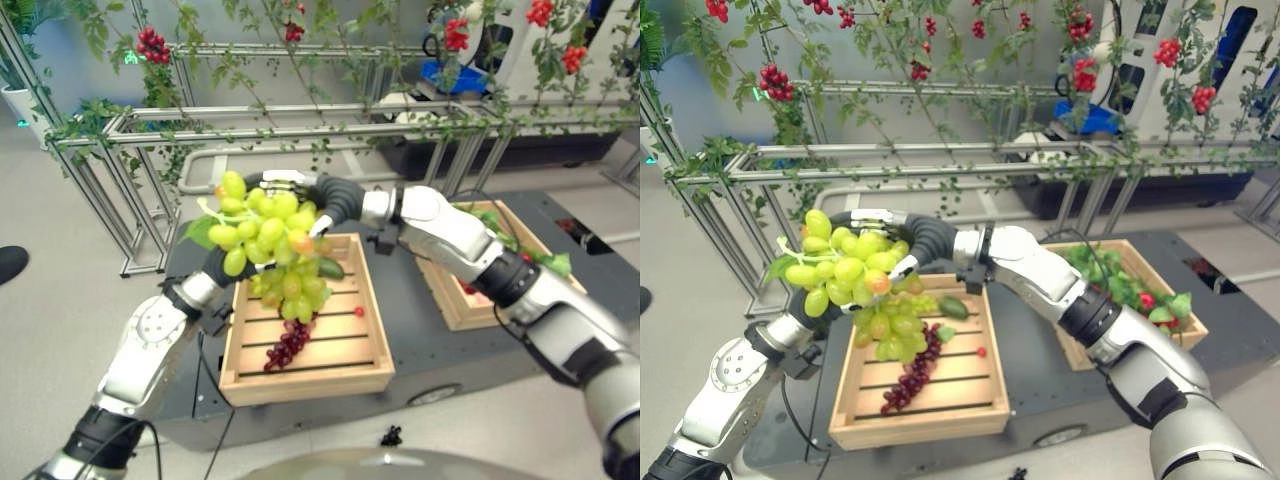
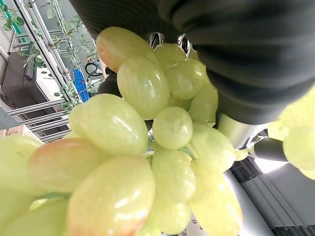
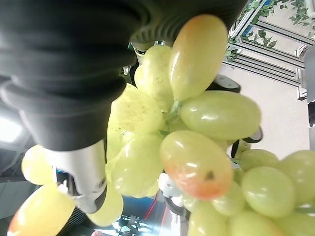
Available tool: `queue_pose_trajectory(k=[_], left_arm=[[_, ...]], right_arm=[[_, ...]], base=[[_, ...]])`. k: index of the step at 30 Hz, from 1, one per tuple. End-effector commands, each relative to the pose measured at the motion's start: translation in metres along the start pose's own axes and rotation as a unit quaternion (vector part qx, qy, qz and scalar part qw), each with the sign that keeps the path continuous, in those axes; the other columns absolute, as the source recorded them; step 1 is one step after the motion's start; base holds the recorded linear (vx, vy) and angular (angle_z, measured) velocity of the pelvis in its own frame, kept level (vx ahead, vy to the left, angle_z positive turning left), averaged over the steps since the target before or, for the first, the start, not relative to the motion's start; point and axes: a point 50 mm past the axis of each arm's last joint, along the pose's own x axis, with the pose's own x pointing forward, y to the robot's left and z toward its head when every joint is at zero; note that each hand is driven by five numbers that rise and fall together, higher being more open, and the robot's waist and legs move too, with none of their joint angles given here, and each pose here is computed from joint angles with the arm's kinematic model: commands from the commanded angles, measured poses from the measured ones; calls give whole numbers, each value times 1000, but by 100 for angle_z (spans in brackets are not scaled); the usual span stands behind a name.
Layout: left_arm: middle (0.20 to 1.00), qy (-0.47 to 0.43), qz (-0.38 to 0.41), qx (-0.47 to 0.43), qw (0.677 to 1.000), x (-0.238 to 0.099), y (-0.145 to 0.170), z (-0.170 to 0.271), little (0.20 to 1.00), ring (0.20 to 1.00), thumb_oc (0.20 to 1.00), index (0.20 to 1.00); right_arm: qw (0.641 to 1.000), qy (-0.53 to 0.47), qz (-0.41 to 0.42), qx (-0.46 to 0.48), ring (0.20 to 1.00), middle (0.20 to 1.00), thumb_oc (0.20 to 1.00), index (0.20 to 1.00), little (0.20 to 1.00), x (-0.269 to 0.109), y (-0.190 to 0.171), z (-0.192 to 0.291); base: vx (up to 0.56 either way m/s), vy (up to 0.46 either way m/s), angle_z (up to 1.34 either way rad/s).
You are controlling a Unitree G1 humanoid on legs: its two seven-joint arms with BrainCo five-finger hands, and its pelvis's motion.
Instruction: Pick up the fruits from the basket on one side to the basket on the other side
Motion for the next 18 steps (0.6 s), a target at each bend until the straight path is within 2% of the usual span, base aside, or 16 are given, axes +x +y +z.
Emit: queue_pose_trajectory(k=[1,18], left_arm=[[200,-81,-10,57,995,19,8,35,200,200,200,200],[200,-76,-15,58,995,21,6,34,200,200,200,200]], right_arm=[[998,-48,44,-13,1000,1000,1000,1000,1000,23,14,15],[996,-54,68,-10,1000,1000,1000,1000,1000,38,24,16]], base=[[0,0,0],[0,0,0]])
